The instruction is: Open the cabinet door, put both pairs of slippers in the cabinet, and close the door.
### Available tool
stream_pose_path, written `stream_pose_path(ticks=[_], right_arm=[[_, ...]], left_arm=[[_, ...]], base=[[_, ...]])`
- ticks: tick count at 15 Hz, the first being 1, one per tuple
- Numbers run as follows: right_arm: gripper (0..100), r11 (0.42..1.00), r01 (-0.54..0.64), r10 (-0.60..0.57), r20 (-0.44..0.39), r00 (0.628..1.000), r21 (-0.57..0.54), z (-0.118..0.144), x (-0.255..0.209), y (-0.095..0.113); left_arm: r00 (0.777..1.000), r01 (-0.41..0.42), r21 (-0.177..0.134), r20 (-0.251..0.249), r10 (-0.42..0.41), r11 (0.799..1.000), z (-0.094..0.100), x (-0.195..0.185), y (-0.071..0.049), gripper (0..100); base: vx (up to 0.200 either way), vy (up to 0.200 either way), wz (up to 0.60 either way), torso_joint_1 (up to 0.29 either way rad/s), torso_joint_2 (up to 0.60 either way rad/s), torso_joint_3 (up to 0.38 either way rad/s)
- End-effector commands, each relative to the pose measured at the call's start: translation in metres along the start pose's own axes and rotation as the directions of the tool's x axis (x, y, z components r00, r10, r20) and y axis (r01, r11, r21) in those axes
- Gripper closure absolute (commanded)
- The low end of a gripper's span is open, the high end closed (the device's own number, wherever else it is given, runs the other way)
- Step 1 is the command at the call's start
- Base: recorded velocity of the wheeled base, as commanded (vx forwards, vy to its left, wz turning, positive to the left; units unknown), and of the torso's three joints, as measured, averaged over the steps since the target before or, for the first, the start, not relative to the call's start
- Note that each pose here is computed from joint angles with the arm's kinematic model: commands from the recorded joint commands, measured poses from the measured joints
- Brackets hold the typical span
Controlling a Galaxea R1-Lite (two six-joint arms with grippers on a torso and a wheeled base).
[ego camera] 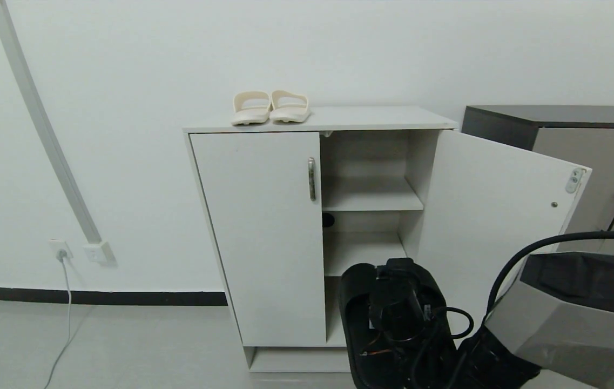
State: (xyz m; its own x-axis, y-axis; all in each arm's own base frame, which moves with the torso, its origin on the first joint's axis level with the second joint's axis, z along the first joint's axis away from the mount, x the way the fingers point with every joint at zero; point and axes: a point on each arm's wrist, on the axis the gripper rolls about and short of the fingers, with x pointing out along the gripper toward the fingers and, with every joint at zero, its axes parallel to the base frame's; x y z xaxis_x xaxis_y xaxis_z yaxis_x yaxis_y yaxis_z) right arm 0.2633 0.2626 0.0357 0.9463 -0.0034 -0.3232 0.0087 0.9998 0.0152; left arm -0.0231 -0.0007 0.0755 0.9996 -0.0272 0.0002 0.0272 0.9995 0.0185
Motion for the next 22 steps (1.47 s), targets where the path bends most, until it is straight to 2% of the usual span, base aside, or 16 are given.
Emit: stream_pose_path(ticks=[1, 6, 11, 13, 18, 22], right_arm=[[100, 1.0, 0.007, -0.007, -0.008, 1.0, -0.007, -0.004, 0.003, 0.0], [100, 0.999, 0.034, -0.034, -0.012, 0.999, -0.006, -0.005, 0.015, -0.006], [100, 1.0, -0.01, 0.009, 0.001, 1.0, 0.015, -0.003, 0.027, 0.007], [100, 1.0, -0.006, 0.006, 0.006, 1.0, -0.008, -0.005, 0.041, 0.011], [100, 1.0, 0.006, -0.006, 0.018, 1.0, -0.001, -0.007, 0.057, 0.015], [100, 1.0, 0.013, -0.013, 0.014, 1.0, -0.009, -0.013, 0.064, 0.016]], left_arm=[[1.0, 0.0, 0.0, -0.003, 0.0, 1.0, 0.0, 0.0, 0.0, 100], [1.0, 0.0, 0.0, -0.003, 0.0, 1.0, 0.0, 0.0, 0.0, 100], [1.0, 0.0, 0.0, -0.003, 0.0, 1.0, 0.0, 0.0, 0.0, 100], [1.0, 0.0, 0.0, -0.003, 0.0, 1.0, 0.0, 0.0, 0.0, 100], [1.0, 0.002, 0.0, -0.003, -0.002, 1.0, 0.0, 0.0, 0.0, 100], [1.0, 0.002, 0.0, -0.005, -0.002, 1.0, 0.0, 0.0, 0.0, 100]], base=[[0.0, 0.0, 0.0, 0.0, 0.0, 0.0], [0.0, 0.0, 0.0, 0.0, 0.0, 0.0], [0.0, 0.0, 0.0, 0.0, 0.0, 0.0], [0.0, 0.0, 0.0, 0.0, 0.0, 0.0], [0.0, 0.0, 0.0, 0.0, 0.0, 0.0], [0.0, 0.0, 0.0, 0.002, 0.0, -0.153]])
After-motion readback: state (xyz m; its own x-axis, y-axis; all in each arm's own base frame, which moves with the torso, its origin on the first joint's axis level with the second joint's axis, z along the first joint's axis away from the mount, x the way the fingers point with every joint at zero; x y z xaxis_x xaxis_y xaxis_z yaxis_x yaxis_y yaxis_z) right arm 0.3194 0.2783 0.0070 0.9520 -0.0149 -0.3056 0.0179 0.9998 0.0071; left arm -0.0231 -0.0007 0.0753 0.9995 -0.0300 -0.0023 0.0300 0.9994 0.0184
